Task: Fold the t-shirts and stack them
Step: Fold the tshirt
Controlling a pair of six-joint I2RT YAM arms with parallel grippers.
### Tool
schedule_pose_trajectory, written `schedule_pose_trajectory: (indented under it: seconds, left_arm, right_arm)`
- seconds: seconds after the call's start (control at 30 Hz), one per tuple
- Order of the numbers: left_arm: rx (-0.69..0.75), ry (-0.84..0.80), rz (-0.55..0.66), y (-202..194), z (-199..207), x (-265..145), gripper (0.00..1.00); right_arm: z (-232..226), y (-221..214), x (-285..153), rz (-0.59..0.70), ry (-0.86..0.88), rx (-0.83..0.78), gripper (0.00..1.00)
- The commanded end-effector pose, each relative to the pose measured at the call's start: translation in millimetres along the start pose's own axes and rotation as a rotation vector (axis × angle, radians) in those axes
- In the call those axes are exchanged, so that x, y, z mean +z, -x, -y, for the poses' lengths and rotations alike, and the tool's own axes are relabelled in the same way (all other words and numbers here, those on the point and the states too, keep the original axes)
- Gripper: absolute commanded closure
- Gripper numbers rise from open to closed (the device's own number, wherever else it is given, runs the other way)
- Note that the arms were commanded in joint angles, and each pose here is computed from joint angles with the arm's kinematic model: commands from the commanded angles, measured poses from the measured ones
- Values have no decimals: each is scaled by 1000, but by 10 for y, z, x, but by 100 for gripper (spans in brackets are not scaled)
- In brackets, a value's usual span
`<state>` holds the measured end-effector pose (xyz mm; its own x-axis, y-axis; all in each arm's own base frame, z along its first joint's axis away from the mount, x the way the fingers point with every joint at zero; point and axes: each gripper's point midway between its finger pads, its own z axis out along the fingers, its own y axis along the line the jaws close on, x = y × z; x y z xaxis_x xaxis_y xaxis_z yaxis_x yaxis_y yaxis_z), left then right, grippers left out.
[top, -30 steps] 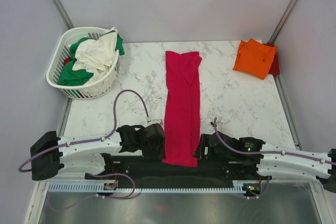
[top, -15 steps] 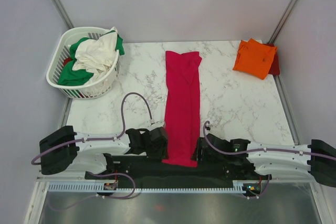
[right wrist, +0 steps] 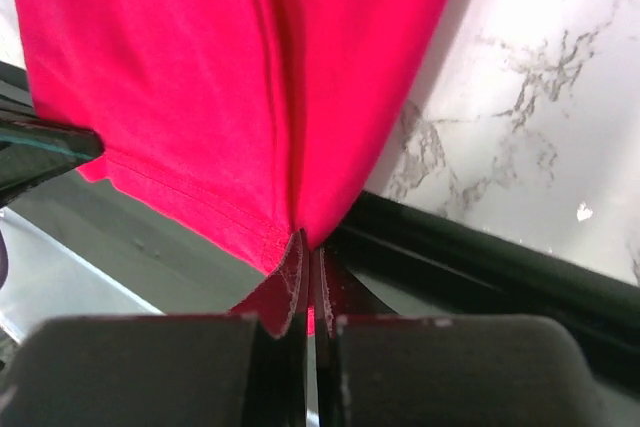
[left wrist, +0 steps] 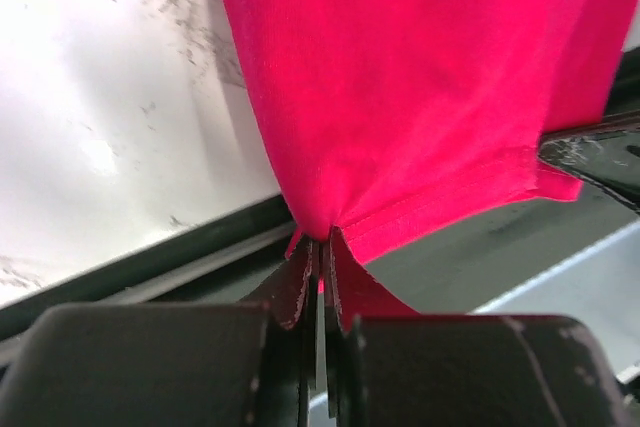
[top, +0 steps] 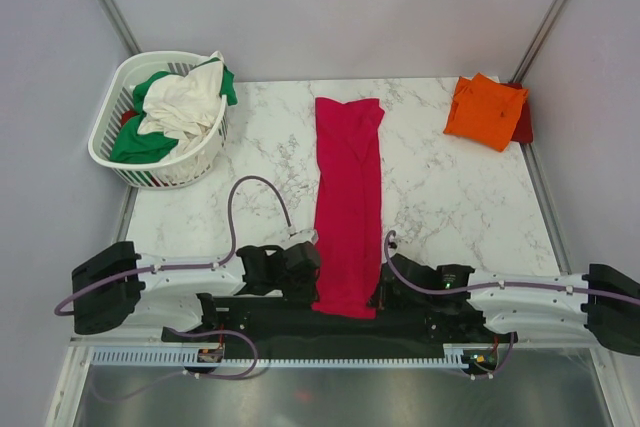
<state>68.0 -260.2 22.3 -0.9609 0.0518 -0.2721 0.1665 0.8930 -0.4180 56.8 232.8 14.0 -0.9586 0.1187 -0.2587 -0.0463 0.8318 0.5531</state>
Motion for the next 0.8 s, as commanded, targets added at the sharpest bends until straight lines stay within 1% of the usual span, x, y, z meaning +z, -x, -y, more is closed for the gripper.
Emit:
schedule_pose_trajectory:
  seconds: [0.0,0.07,0.17,0.2,0.27,0.33,0.37,0.4,0.43,0.47,0.53,0.57,0.63,0.67,0.7,0.77]
  left_arm:
    - [-80,-97,33,131,376,-208,98]
    - [-106,-122,30,147,503,-311,98]
    - [-117,-126,18,128,574,-408,98]
    - [-121,-142,21,164,652,-463,98]
    - [-121,-128,15,174,666,-512,98]
    - [-114,-139,32,260,780,-613,98]
    - [-102,-119,50,328,800,-695,98]
    - [-96,-110,63,380,816,-745,98]
    - [-74,-72,87,441,772,-757,98]
    - [-76,-44,100,528,772,-856,98]
    - [-56,8,111,630,707,-876,97]
    - [-70,11,126,751,716,-916,97]
    - [-64,37,105,810,660,-884,97]
    - [-87,37,118,936,646,-893,98]
    - [-89,41,117,981,634,-884,98]
    - [-93,49,110,1133,626,-843,97]
  right_arm:
    - [-106,26,-182,-20,-21,-35,100]
    - [-21,81,-304,1,-75,-41,100]
    - [64,168,-467,47,-107,-39,100]
    - [37,192,-507,58,-96,-32,100]
    - [0,236,-574,79,-77,-24,100]
    - [-96,312,-643,102,-64,-35,100]
    - [-156,403,-717,132,-73,-45,100]
    - [-167,468,-751,156,-91,-57,100]
    - [-88,512,-778,163,-148,-86,100]
    - [-189,616,-859,191,-145,-92,100]
    - [-146,828,-907,240,-204,-123,100]
    - [-220,938,-959,260,-198,-123,100]
    - [-160,1170,-972,278,-246,-140,100]
    - [-222,1285,-1020,292,-238,-145,100]
    - [-192,1403,-1031,294,-246,-120,100]
    - [-231,1569,-1007,294,-252,-156,100]
